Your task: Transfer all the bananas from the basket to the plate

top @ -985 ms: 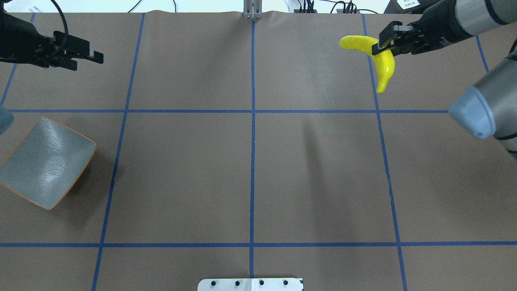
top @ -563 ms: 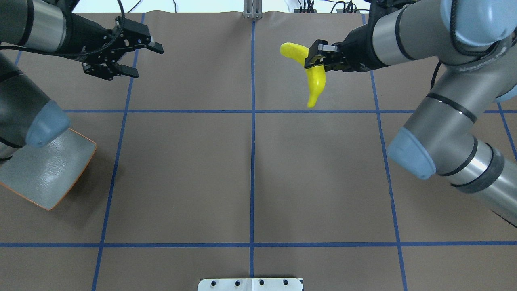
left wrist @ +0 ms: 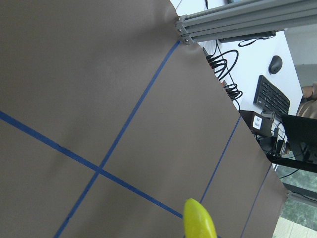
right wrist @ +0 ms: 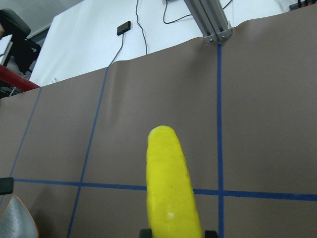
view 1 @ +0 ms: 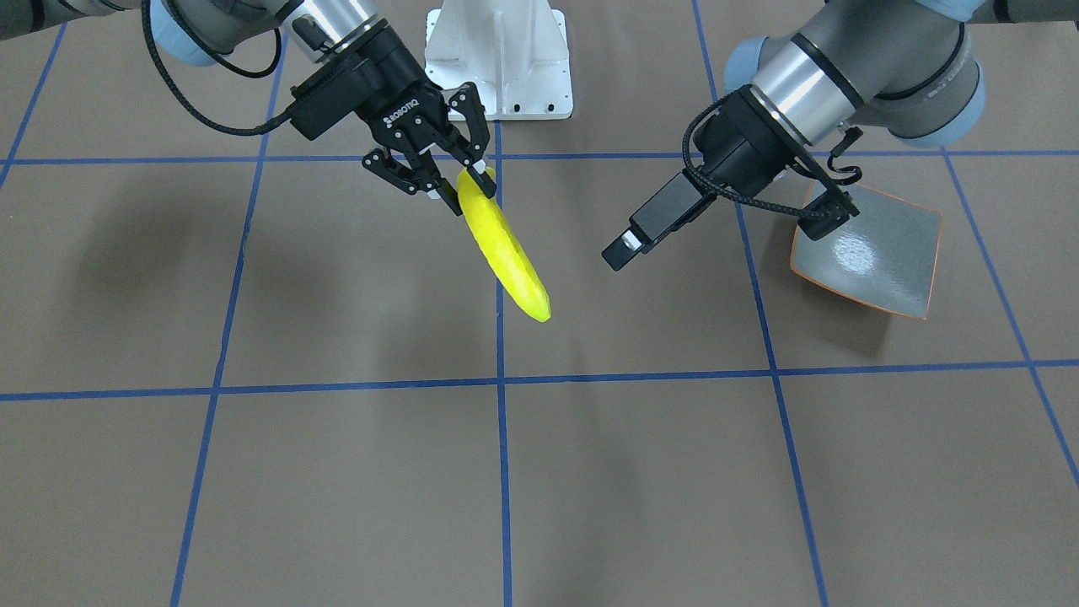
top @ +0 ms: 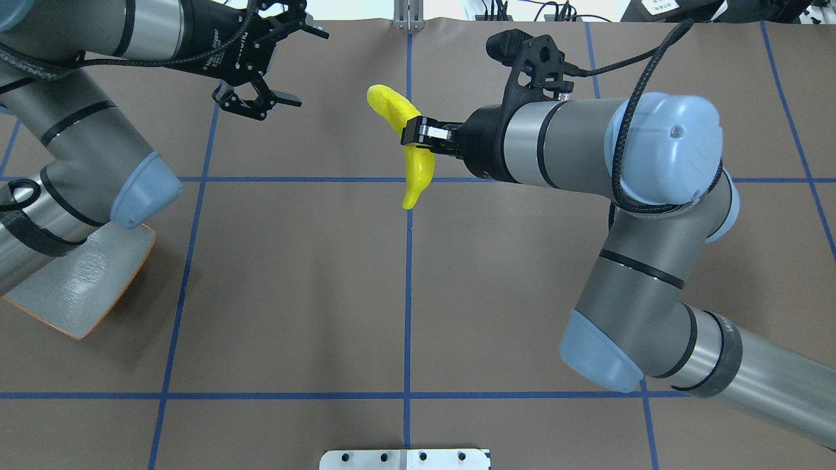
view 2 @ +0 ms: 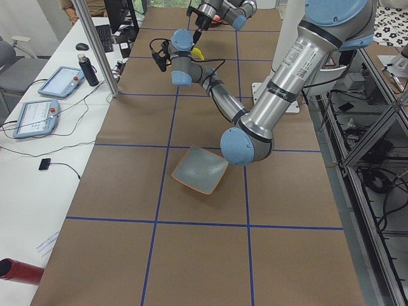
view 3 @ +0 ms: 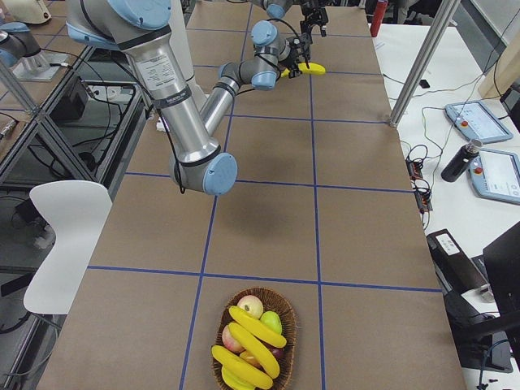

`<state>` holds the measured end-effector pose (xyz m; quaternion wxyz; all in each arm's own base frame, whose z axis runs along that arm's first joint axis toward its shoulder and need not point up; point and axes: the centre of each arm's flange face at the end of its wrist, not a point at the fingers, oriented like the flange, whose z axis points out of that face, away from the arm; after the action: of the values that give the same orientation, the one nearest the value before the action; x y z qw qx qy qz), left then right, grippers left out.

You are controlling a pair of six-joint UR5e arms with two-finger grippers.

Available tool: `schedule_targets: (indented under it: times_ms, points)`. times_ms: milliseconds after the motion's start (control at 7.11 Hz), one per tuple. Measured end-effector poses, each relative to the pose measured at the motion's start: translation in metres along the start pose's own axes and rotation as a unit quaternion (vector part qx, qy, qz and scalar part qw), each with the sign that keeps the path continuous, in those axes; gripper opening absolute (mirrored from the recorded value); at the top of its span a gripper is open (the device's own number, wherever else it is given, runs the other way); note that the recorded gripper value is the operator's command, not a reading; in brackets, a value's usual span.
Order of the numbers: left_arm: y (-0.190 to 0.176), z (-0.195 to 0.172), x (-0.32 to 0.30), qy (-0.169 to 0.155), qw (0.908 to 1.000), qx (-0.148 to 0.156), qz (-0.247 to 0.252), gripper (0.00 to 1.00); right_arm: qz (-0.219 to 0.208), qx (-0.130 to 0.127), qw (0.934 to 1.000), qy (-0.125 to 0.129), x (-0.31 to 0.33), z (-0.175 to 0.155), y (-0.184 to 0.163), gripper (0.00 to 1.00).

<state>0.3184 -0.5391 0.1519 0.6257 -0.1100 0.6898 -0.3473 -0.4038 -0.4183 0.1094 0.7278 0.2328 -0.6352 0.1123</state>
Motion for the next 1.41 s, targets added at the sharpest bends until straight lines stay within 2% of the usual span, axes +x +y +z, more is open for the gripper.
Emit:
schedule_targets:
  times_ms: [281,563,985,1125,1266,1407]
  points:
    - [0.026,0.028,-0.013,0.004,0.9993,-0.01,-0.037,1.0,0.006,0.012,0.9998,-0.013,-0.016,0.001,0.007,0.0]
    - [0.051,0.049,-0.03,-0.006,0.9988,-0.029,-0.04,1.0,0.007,0.019,0.9995,-0.024,-0.02,-0.001,0.007,0.0]
    - [0.067,0.053,-0.037,0.002,0.9982,-0.051,-0.032,0.99,0.006,0.02,0.9994,-0.027,-0.02,0.001,0.01,0.0]
    - [0.067,0.053,-0.036,0.007,0.9983,-0.05,-0.031,0.93,0.006,0.018,0.9994,-0.028,-0.021,0.001,0.012,0.0]
    - [0.067,0.052,-0.035,0.014,0.9984,-0.047,-0.029,0.68,0.005,0.017,0.9994,-0.028,-0.022,0.001,0.014,0.0]
    - [0.066,0.052,-0.034,0.02,0.9984,-0.044,-0.028,0.22,0.005,0.016,0.9994,-0.029,-0.022,0.001,0.015,0.0]
